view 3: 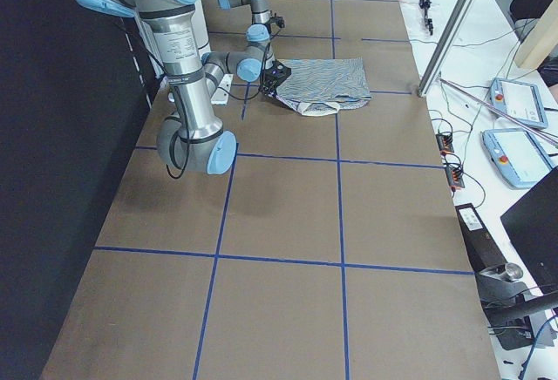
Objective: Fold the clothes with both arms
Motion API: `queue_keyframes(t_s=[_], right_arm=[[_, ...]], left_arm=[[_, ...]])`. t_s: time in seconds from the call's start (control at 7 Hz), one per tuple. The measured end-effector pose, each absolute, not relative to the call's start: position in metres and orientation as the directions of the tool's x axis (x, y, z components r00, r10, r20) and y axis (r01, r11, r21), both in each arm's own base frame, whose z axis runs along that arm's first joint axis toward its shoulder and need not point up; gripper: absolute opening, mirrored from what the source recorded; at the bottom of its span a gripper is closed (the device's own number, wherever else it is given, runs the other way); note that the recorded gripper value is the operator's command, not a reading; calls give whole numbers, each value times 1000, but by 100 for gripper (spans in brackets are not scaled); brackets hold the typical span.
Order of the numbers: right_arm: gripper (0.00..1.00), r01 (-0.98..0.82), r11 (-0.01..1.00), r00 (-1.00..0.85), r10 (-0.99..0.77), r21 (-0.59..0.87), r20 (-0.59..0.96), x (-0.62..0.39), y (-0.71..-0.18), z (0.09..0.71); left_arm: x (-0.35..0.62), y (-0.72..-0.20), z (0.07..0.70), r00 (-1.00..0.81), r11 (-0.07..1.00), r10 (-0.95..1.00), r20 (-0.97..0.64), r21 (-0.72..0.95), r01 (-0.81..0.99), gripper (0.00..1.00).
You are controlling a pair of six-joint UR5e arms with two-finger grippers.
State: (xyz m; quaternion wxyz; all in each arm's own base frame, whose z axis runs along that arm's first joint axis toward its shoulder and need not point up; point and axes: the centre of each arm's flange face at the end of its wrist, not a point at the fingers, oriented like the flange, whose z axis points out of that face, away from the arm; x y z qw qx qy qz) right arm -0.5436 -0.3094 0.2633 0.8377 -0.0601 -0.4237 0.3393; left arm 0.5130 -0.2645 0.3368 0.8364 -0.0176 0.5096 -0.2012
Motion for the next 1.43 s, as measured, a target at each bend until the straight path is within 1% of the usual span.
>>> queue_keyframes(t_s=[0.29,0.71,1.0,1.14,1.29,1.43], right_arm=[[0,-514,764,405,617,-390,674,-539,-308,261],[0,-500,768,391,612,-400,687,-515,-296,257],[0,-472,783,402,600,-405,692,-481,-265,245],[0,-463,788,409,596,-406,691,-457,-254,228],[0,-467,786,406,598,-405,691,-442,-257,214],[0,-494,776,392,602,-394,695,-441,-282,204]], left_arm=[[509,-264,330,387,919,-352,-852,-237,315,0],[488,-259,302,371,921,-347,-861,-240,306,0],[457,-250,272,364,924,-345,-865,-244,295,0],[440,-244,257,350,929,-341,-873,-255,269,0],[427,-246,244,329,931,-338,-882,-262,255,0],[417,-275,232,300,925,-329,-895,-243,291,0]])
